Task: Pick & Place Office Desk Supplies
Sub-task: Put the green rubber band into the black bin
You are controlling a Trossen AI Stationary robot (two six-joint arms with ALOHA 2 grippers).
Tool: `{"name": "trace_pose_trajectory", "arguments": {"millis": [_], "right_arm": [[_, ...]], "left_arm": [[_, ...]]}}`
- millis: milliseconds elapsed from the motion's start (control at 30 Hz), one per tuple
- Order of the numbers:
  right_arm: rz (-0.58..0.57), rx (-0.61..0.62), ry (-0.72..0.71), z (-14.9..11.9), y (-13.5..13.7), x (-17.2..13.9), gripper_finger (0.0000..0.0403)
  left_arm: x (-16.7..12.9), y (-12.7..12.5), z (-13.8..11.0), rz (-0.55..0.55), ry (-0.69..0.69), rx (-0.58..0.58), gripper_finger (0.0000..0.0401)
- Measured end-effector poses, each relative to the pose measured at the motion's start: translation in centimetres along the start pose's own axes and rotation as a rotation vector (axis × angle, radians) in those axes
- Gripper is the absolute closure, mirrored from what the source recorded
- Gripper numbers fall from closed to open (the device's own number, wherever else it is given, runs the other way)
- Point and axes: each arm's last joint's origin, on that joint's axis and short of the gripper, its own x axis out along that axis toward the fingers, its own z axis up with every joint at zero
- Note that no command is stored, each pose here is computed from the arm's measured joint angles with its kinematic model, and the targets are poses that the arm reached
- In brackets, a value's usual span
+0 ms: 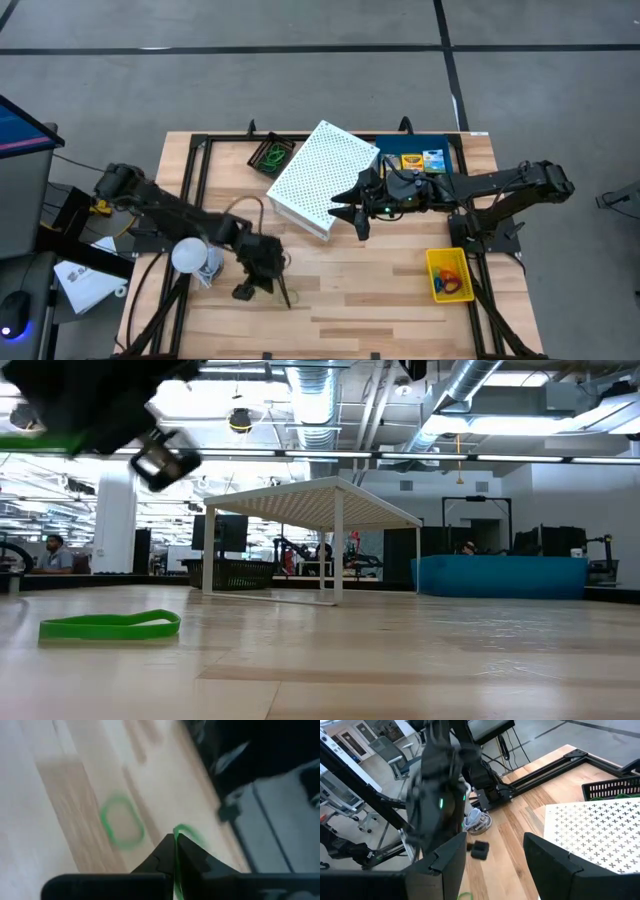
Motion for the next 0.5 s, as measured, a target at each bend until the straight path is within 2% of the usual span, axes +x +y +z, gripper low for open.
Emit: {"name": "trace_pose_trajectory", "arguments": {"millis": [167,333,433,500], "right_arm": [[-0.012,-0.008,0.023,-0.2,-0.1,0.0,0.0210],[-0.021,-0.025,0.071,-0.6,-0.3,-0.1,0.0210],[-0.049,-0.063,0.253,-1.9,-1.0,-1.0,0.0210],[-0.144,-0.096,0.455,-3.5,-2.1,-2.6,0.0210]], "left_arm": [[-4.5,1.9,2.2,0.020,-0.279,-0.026,0.0400],[-10.5,6.6,3.7,0.185,-0.615,-0.087,0.0400],[-14.0,9.4,3.0,0.294,-0.727,-0.130,0.0400],[-16.0,10.6,2.3,0.339,-0.777,-0.146,0.0399]]}}
